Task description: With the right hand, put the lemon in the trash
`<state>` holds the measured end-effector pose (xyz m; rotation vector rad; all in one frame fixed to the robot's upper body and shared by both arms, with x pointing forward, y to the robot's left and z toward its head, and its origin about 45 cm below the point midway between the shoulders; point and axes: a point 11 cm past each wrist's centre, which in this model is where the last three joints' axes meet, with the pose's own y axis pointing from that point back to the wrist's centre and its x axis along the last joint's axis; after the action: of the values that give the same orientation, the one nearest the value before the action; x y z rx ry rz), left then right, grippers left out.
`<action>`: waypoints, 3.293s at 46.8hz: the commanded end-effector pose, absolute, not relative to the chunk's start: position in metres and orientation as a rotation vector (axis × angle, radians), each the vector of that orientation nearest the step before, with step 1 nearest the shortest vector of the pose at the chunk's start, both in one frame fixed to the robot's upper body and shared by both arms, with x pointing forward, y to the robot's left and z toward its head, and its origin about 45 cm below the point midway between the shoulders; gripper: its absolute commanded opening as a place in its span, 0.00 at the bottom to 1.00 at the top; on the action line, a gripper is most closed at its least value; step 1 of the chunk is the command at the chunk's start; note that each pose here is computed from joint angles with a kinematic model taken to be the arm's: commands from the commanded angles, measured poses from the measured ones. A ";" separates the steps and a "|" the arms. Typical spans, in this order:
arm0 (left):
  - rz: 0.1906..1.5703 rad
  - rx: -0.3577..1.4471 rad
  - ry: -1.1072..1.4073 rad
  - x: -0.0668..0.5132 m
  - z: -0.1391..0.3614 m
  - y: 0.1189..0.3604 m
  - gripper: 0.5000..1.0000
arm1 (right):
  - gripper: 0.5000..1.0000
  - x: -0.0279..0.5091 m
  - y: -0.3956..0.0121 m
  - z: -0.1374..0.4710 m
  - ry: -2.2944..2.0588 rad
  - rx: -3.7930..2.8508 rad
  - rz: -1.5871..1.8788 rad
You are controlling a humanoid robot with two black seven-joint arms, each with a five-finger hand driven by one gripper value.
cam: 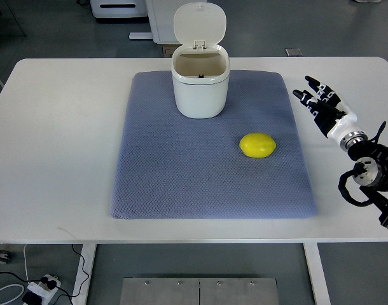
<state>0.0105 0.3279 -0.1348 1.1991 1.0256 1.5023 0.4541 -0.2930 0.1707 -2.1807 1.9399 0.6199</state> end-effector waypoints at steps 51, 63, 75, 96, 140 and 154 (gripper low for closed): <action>1.502 1.199 1.026 0.010 -0.135 0.328 1.00 | 1.00 0.452 -0.320 0.163 2.063 -2.115 0.600; 1.502 1.199 1.026 0.010 -0.135 0.328 1.00 | 1.00 0.444 -0.324 0.155 2.071 -2.100 0.583; 1.502 1.199 1.026 0.010 -0.135 0.328 1.00 | 1.00 0.446 -0.321 0.159 2.041 -2.095 0.561; 1.502 1.199 1.026 0.010 -0.135 0.328 1.00 | 1.00 0.445 -0.325 0.160 2.050 -2.118 0.560; 1.502 1.199 1.026 0.010 -0.135 0.328 1.00 | 1.00 0.417 -0.304 0.207 1.803 -2.712 0.060; 1.502 1.199 1.026 0.010 -0.135 0.328 1.00 | 1.00 0.413 -0.288 0.200 1.810 -2.850 -0.122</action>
<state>0.0105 0.3279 -0.1348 1.1991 1.0256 1.5025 0.4124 -0.2899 0.2005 -2.8378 1.7933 -0.0846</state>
